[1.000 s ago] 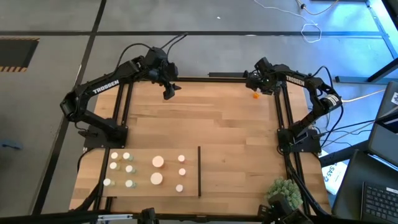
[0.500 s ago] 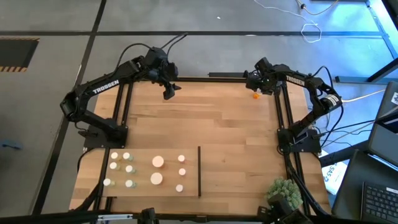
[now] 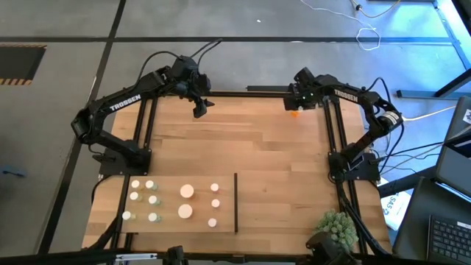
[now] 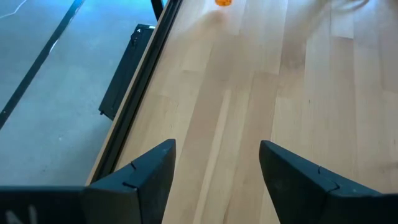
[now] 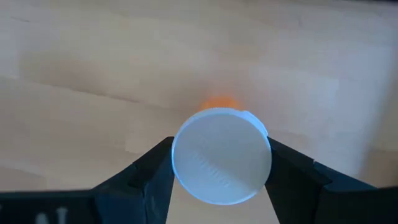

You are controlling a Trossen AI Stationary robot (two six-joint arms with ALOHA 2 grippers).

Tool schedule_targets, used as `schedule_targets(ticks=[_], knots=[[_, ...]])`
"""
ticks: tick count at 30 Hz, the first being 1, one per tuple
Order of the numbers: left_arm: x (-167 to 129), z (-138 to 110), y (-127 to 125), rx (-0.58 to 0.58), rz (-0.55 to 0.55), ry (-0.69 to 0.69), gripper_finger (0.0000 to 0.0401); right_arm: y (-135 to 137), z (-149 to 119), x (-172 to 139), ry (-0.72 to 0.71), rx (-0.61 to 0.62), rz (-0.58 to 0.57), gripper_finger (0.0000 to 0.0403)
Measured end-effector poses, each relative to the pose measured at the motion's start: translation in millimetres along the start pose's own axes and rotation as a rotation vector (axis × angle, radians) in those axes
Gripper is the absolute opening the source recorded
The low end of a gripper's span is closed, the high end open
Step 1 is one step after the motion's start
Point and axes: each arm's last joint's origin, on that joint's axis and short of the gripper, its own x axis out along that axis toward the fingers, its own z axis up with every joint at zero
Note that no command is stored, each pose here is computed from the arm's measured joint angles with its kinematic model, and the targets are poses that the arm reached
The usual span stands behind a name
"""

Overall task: Pick and place medicine bottles onto shelf by color
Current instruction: Put the orange pill bottle on the shelf aligned with the other orange pill bottle

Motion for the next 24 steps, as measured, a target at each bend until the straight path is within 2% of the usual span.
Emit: schedule_targets(ticks=[9,24], knots=[[0.0,0.0,0.1,0.000,0.000,0.000,0.0225,38.4,0.5,-22.4,-0.023,-0.130,0.092,0.0210],[0.0,0.0,0.0,0.000,0.000,0.000,0.0225,112.4,-0.7,-100.9,-0.193,-0.399,0.242,0.0211]])
